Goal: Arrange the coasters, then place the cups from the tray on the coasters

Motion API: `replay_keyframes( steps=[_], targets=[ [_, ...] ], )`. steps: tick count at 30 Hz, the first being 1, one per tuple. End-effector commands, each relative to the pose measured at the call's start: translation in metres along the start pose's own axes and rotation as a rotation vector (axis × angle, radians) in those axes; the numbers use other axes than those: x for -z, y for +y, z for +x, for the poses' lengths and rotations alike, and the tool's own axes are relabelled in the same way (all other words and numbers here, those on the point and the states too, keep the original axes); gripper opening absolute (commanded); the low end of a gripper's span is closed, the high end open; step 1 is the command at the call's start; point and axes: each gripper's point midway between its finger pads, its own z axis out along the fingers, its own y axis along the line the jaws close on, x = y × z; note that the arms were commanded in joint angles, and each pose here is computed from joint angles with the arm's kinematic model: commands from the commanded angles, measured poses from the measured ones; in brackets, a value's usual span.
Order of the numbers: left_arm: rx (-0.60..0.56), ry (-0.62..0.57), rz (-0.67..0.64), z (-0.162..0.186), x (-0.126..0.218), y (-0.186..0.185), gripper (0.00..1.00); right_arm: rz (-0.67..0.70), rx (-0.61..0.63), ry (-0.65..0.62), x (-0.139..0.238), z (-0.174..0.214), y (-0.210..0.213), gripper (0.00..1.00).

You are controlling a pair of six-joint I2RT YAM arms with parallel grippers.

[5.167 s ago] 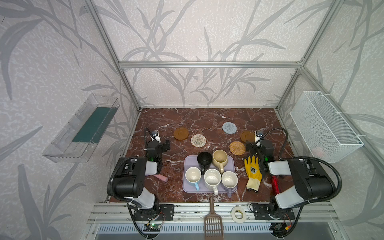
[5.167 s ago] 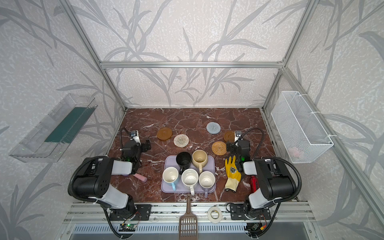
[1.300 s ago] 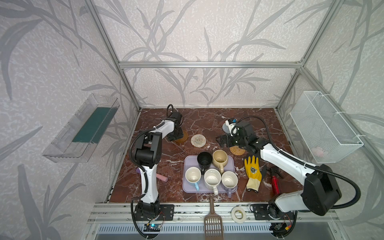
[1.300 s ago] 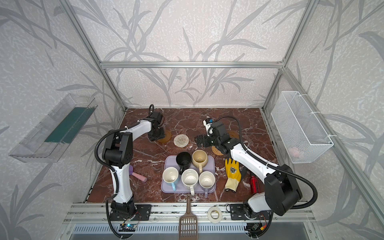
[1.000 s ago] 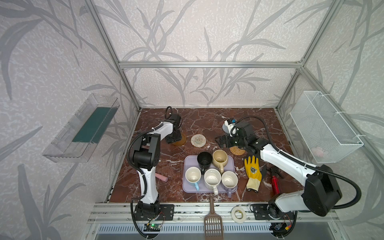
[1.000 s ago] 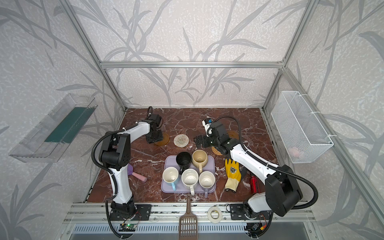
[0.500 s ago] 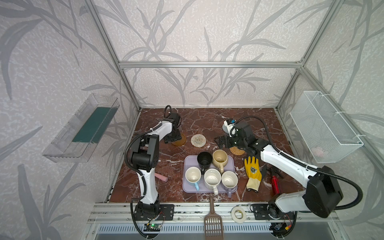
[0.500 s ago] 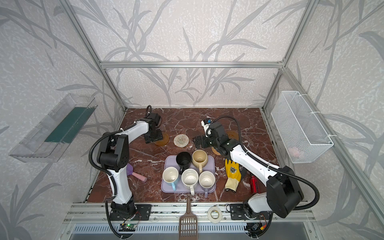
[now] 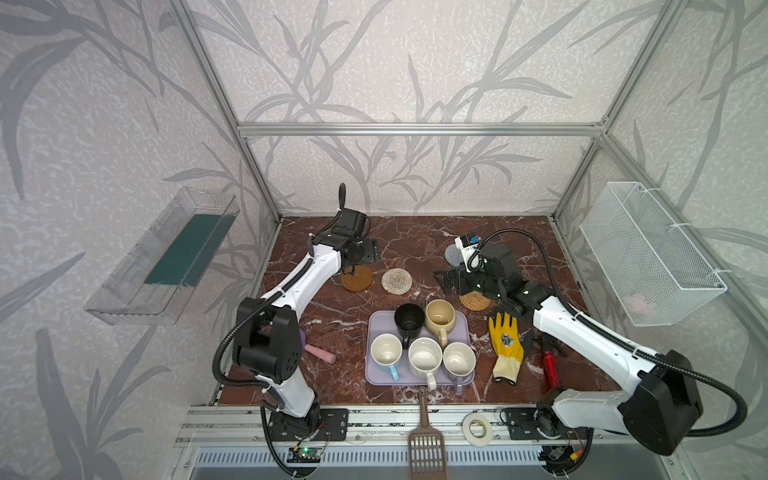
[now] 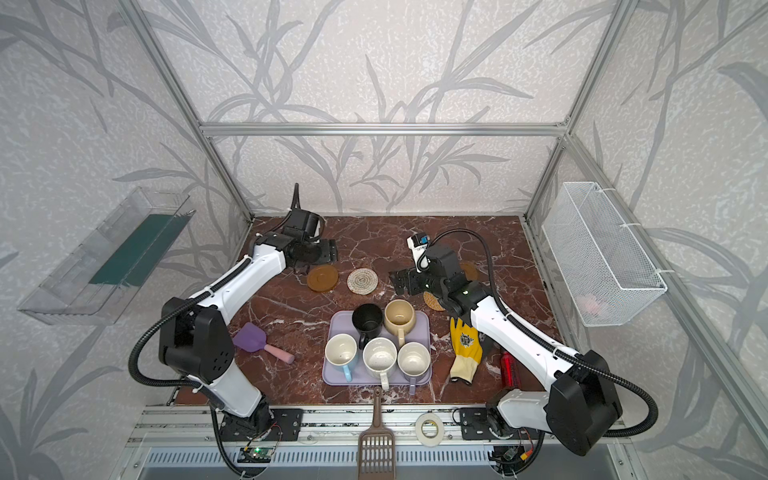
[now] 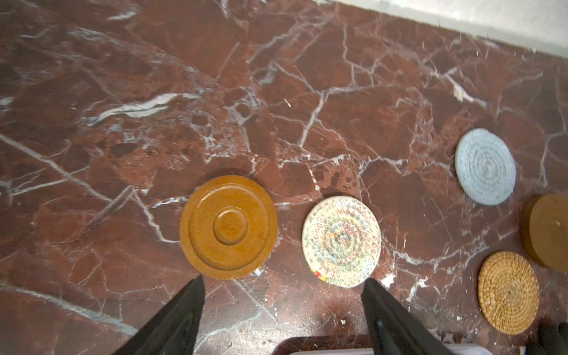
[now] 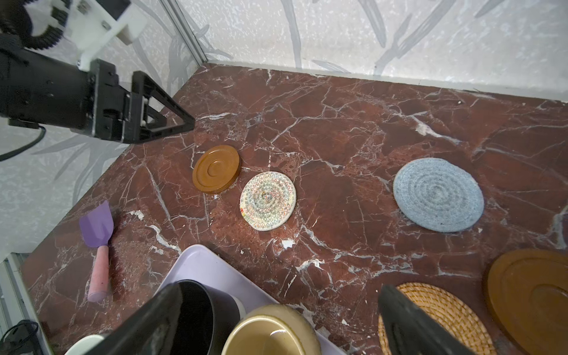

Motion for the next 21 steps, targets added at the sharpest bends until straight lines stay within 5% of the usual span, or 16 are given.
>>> replay_keyframes(
  steps=[1, 14, 21],
  targets=[
    [-0.138, 0.091, 0.029, 0.021, -0.024, -0.019, 0.82, 0.003, -0.001, -0.017, 0.012, -0.009, -0.005, 0.99],
    [-0.3, 0.275, 0.023, 0.044, -0.071, -0.046, 0.69, -0.005, -0.106, -0.004, 0.005, -0.008, -0.017, 0.99],
    [-0.291, 0.385, 0.012, 0.061, -0.092, -0.044, 0.64, 0.009, -0.123, -0.004, 0.003, -0.005, -0.02, 0.99]
  ],
)
